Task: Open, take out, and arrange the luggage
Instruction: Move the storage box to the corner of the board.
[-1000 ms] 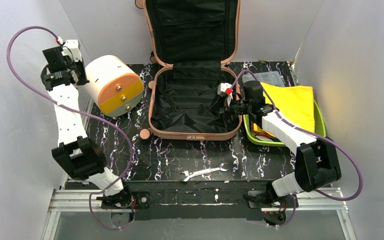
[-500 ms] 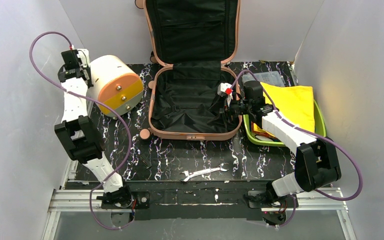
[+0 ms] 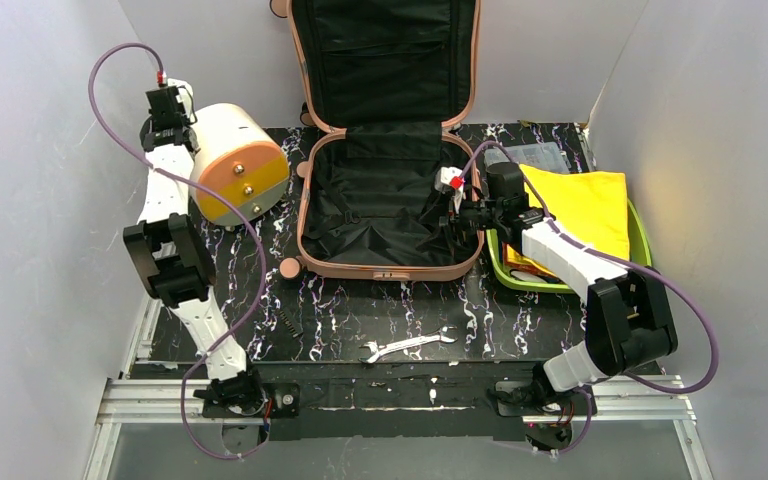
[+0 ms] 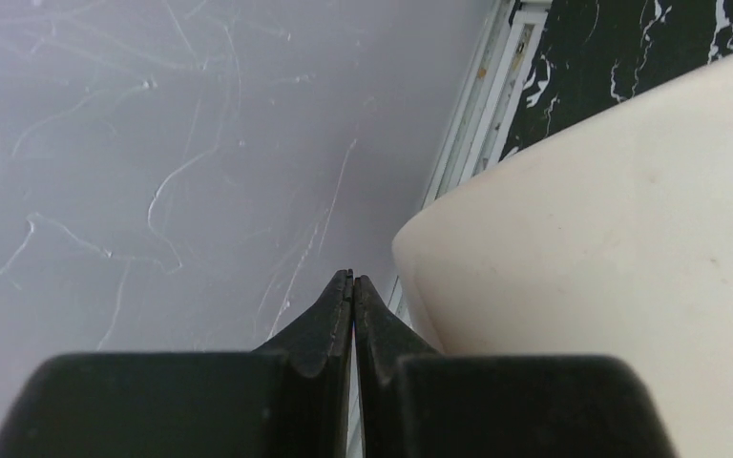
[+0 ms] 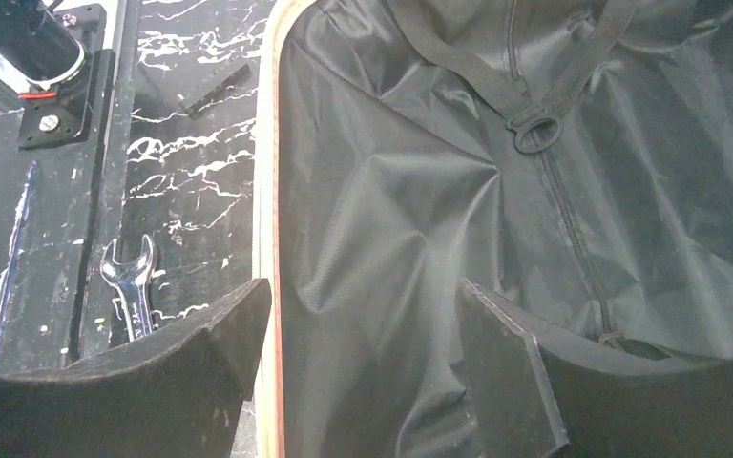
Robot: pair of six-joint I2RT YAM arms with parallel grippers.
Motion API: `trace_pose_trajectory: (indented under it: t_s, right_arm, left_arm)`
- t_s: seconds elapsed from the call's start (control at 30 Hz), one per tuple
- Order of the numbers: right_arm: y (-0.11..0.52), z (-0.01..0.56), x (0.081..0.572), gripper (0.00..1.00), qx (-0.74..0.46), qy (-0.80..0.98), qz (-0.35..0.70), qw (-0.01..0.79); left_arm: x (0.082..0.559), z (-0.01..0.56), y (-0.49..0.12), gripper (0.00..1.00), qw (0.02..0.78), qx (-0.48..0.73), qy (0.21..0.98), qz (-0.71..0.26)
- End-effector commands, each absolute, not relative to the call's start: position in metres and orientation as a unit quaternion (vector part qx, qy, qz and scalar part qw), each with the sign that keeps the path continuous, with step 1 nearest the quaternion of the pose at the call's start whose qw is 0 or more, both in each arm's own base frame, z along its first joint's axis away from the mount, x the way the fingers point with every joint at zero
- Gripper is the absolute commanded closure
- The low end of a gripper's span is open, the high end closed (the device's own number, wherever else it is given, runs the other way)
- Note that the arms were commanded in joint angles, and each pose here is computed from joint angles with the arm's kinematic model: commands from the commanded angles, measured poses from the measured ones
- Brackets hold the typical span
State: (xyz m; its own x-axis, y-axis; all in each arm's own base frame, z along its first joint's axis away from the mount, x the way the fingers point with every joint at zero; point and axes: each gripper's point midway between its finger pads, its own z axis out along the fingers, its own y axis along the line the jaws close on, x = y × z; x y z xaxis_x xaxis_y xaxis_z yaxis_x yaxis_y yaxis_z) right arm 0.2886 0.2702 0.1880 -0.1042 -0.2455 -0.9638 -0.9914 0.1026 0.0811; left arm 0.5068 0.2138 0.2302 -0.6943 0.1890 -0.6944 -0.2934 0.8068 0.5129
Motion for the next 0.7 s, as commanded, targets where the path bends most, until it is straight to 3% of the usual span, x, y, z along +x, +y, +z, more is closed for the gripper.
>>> trace_pose_trajectory:
  t_s: [0.0, 0.17, 0.37, 0.53, 0.67]
  right_arm:
    - [0.270, 0.182, 0.292, 0.21, -0.515, 0.604, 0.433, 0.428]
    - [0.270, 0.177, 0.294, 0.21, -0.514, 0.608, 0.434, 0.422]
    - [0.269, 0.178, 0.294, 0.21, -0.516, 0.606, 0.432, 0.424]
    - [0.268, 0.178, 0.294, 0.21, -0.515, 0.607, 0.431, 0.424]
    - [0.266, 0.178, 0.296, 0.21, -0.514, 0.609, 0.429, 0.426]
  left_arm:
    - [0.532, 0.200, 0.188, 1.00, 0.385, -0.004, 0.877, 0.286]
    - [0.542, 0.206, 0.183, 1.00, 0.392, -0.011, 0.872, 0.293]
    - [0.528, 0.282, 0.171, 1.00, 0.476, -0.056, 0.842, 0.248]
    - [0.513, 0.352, 0.113, 1.00, 0.570, -0.020, 0.808, 0.149]
    - [0.518, 0.360, 0.041, 1.00, 0.595, 0.060, 0.800, 0.048]
